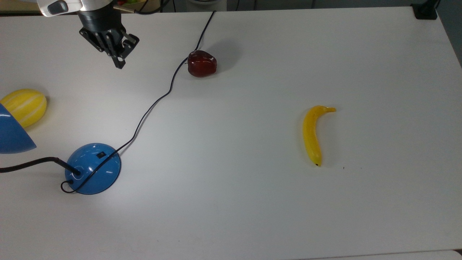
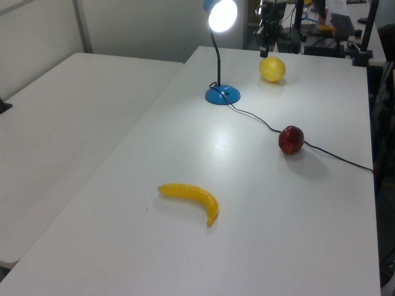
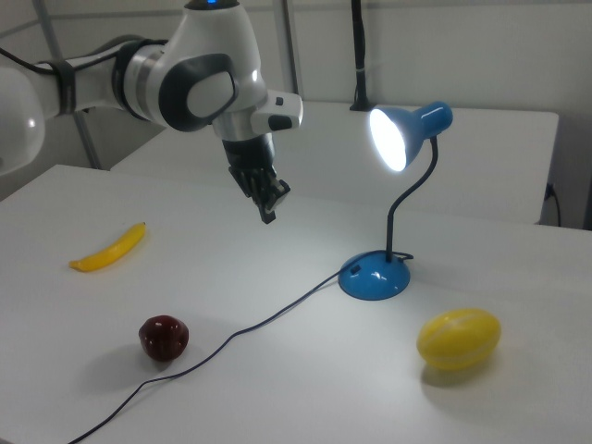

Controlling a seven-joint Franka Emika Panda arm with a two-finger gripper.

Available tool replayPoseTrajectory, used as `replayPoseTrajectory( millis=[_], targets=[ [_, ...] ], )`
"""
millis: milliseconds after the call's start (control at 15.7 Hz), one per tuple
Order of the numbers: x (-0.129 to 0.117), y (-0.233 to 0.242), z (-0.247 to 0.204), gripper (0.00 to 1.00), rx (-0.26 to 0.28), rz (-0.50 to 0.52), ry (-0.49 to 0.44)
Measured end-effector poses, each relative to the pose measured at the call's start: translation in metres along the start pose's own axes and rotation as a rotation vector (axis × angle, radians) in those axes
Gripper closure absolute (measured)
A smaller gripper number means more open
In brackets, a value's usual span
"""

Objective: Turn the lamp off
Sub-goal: 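Move the gripper toward the blue lamp base and lower it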

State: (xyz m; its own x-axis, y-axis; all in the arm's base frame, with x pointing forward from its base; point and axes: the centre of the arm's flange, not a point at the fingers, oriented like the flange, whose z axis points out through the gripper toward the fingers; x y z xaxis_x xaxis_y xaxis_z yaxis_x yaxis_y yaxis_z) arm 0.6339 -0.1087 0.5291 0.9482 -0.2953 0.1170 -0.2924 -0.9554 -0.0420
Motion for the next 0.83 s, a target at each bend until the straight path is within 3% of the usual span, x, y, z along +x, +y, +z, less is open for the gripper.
replayPoseTrajectory(
  millis=[447, 830],
  targets=[
    [0.041, 0.012, 0.077, 0.99, 0.0, 0.121, 0.127],
    [0.064, 0.032, 0.147, 0.99, -0.043, 0.216, 0.228]
  ],
)
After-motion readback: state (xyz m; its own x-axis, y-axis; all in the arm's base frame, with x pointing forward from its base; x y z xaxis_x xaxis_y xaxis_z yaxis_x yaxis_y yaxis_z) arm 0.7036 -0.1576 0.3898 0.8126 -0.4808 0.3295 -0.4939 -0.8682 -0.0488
